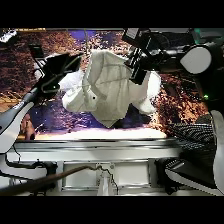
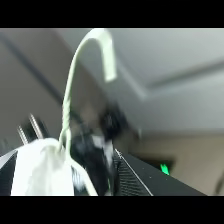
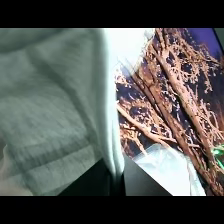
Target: Fold the clothes and pants, and hang the long-sleeved shirts on hangers.
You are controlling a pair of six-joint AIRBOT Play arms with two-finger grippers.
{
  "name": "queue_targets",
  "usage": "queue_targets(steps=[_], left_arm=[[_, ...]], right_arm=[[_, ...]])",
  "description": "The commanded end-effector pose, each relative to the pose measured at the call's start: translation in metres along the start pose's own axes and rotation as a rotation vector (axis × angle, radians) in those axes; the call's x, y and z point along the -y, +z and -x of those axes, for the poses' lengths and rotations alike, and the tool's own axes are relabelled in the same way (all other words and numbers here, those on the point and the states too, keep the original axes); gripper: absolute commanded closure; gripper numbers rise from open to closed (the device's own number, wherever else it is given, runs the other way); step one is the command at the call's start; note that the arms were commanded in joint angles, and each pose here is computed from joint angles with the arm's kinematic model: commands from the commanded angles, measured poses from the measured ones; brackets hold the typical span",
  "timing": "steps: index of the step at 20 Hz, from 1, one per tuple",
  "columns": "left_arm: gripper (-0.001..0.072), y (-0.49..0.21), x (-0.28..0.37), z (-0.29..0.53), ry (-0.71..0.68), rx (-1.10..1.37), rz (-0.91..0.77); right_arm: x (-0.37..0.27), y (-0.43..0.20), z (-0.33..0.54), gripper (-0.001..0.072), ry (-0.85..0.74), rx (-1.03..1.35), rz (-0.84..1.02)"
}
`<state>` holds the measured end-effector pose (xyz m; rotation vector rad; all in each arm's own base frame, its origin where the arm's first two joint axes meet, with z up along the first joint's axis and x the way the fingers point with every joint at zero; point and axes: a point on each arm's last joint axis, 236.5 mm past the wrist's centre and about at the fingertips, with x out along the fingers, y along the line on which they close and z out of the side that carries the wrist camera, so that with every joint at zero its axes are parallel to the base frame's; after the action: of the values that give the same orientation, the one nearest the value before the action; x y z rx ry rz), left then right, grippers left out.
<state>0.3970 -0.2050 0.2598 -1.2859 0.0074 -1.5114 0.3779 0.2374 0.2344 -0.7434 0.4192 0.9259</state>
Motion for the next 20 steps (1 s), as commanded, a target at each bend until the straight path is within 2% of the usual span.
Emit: queue_targets(steps=[1, 3, 5, 6, 7, 8, 9, 10, 12, 13, 14, 15, 18, 20], left_arm=[[0.0032, 0.054, 0.009, 0.010, -0.029, 0.214, -0.035], [0.0034, 0.079, 0.019, 0.017, -0.068, 0.326, -0.050], [0.0066, 0.115, 0.035, 0.034, -0.127, 0.491, -0.074], [0.0136, 0.131, 0.047, 0.043, -0.158, 0.564, -0.094], [0.0157, 0.141, 0.059, 0.048, -0.177, 0.602, -0.130], [0.0225, 0.146, 0.071, 0.049, -0.181, 0.609, -0.183], [0.0249, 0.151, 0.084, 0.049, -0.175, 0.609, -0.253], [0.0357, 0.157, 0.095, 0.048, -0.150, 0.606, -0.318], [0.0512, 0.161, 0.111, 0.037, -0.030, 0.519, -0.444], [0.0602, 0.158, 0.108, 0.028, 0.082, 0.434, -0.496], [0.0671, 0.151, 0.097, 0.023, 0.251, 0.322, -0.545], [0.0695, 0.145, 0.079, 0.029, 0.471, 0.219, -0.584], [0.0697, 0.129, 0.049, 0.098, 1.150, 0.036, -0.667], [0.0695, 0.108, 0.060, 0.155, 1.482, 0.025, -0.644]], right_arm=[[-0.009, 0.004, 0.022, 0.0682, 0.008, 0.002, 0.009], [-0.013, 0.005, 0.033, 0.0682, 0.010, 0.004, 0.012], [-0.017, 0.006, 0.042, 0.0682, 0.013, 0.002, -0.012], [-0.019, 0.005, 0.045, 0.0682, 0.016, -0.002, -0.019], [-0.021, 0.004, 0.047, 0.0682, 0.022, -0.006, -0.019], [-0.022, 0.005, 0.049, 0.0682, 0.022, -0.005, -0.018], [-0.022, 0.006, 0.051, 0.0682, 0.019, -0.002, -0.017], [-0.022, 0.006, 0.052, 0.0682, 0.017, 0.000, -0.018], [-0.024, 0.005, 0.055, 0.0682, 0.019, -0.004, -0.048], [-0.024, 0.004, 0.056, 0.0682, 0.019, -0.010, -0.070], [-0.024, 0.003, 0.056, 0.0682, 0.019, -0.014, -0.098], [-0.024, 0.003, 0.056, 0.0682, 0.017, -0.015, -0.134], [-0.024, 0.003, 0.056, 0.0681, 0.016, -0.015, -0.270], [-0.024, 0.003, 0.055, 0.0681, 0.017, -0.017, -0.344]])
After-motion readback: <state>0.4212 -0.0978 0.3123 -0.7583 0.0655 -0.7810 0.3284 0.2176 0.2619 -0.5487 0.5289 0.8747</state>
